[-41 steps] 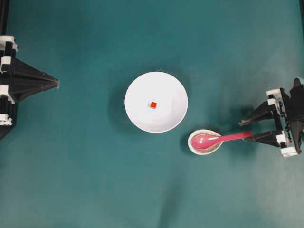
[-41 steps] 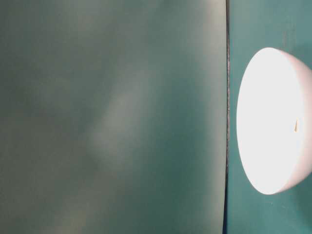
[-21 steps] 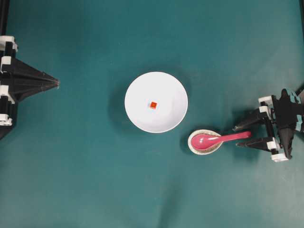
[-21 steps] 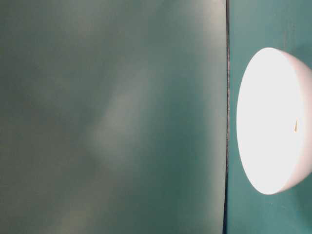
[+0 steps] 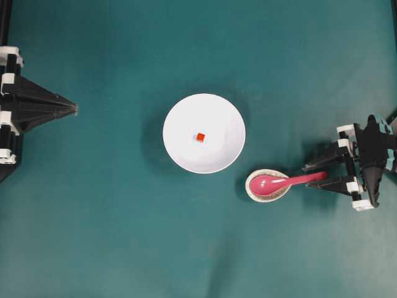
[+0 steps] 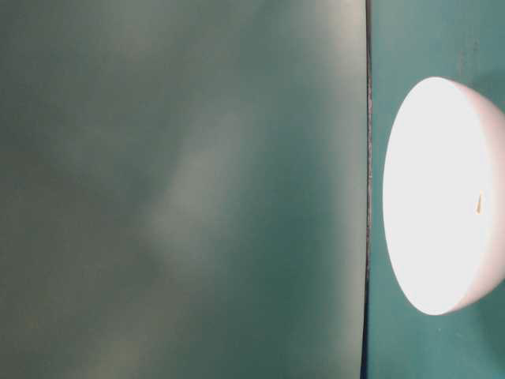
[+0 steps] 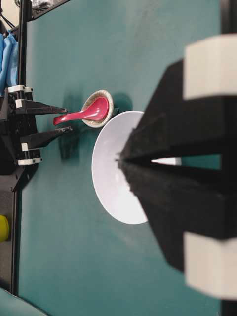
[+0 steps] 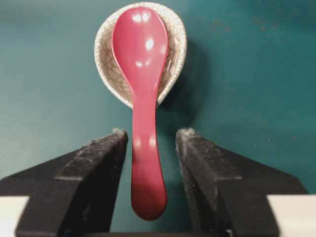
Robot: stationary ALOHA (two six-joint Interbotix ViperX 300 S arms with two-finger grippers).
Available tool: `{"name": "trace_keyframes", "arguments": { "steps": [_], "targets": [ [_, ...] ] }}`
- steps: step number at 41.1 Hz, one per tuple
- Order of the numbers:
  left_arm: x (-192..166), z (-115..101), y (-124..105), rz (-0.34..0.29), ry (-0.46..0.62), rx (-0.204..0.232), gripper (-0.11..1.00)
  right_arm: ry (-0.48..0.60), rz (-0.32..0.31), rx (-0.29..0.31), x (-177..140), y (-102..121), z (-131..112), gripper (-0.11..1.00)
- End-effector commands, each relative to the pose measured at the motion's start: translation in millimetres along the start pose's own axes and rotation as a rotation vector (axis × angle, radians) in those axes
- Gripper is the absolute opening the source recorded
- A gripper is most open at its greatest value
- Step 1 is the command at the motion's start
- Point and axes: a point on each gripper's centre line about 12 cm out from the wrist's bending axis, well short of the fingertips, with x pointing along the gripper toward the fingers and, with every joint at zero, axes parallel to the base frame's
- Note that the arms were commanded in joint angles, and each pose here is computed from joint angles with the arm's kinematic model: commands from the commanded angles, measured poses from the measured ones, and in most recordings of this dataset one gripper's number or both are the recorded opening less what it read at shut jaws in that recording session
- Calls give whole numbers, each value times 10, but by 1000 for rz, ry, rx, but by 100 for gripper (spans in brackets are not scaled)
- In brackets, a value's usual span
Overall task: Grip the spoon and scoop the red block from the bowl with right arm.
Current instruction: 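Close the right gripper on the pink spoon handle, then lift the spoon and swing it over the white bowl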
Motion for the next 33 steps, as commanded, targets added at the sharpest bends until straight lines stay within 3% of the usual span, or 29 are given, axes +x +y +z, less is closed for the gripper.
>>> {"name": "trace_keyframes", "arguments": {
  "steps": [1,33],
  "targets": [
    [11,91,5,3,-17,3,0,-11,5,3,6,13,20,49],
    [8,47,6,4,25,1,0,-11,8,1,18,21,24,23]
  ]
}}
